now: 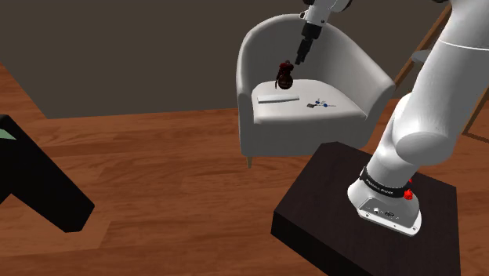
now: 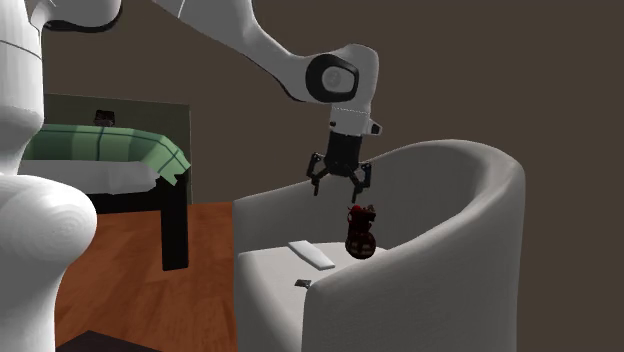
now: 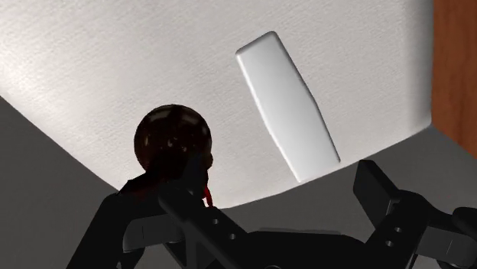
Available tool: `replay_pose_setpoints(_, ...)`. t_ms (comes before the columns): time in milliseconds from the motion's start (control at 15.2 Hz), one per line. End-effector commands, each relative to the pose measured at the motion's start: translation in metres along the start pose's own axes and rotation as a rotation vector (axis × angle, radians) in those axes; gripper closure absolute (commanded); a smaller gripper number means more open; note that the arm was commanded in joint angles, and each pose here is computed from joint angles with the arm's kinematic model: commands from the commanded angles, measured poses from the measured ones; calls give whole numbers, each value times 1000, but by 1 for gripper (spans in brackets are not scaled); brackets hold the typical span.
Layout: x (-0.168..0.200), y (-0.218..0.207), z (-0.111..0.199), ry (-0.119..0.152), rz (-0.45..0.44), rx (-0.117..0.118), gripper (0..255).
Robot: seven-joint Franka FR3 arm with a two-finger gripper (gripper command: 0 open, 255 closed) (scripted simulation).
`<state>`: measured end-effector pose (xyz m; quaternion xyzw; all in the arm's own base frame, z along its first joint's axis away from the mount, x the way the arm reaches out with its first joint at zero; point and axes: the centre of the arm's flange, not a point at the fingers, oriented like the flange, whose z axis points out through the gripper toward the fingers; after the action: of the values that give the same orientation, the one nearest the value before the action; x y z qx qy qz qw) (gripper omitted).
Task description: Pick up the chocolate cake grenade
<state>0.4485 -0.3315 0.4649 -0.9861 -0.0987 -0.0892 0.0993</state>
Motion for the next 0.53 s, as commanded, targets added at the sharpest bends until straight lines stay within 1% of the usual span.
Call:
replay_pose_setpoints(0,11,23,4,19,-34,13,0)
replay_pose_setpoints(396,48,91,26,66,-115,49,0)
replay_pose_setpoints(462,49,91,27,67,-116,50,0)
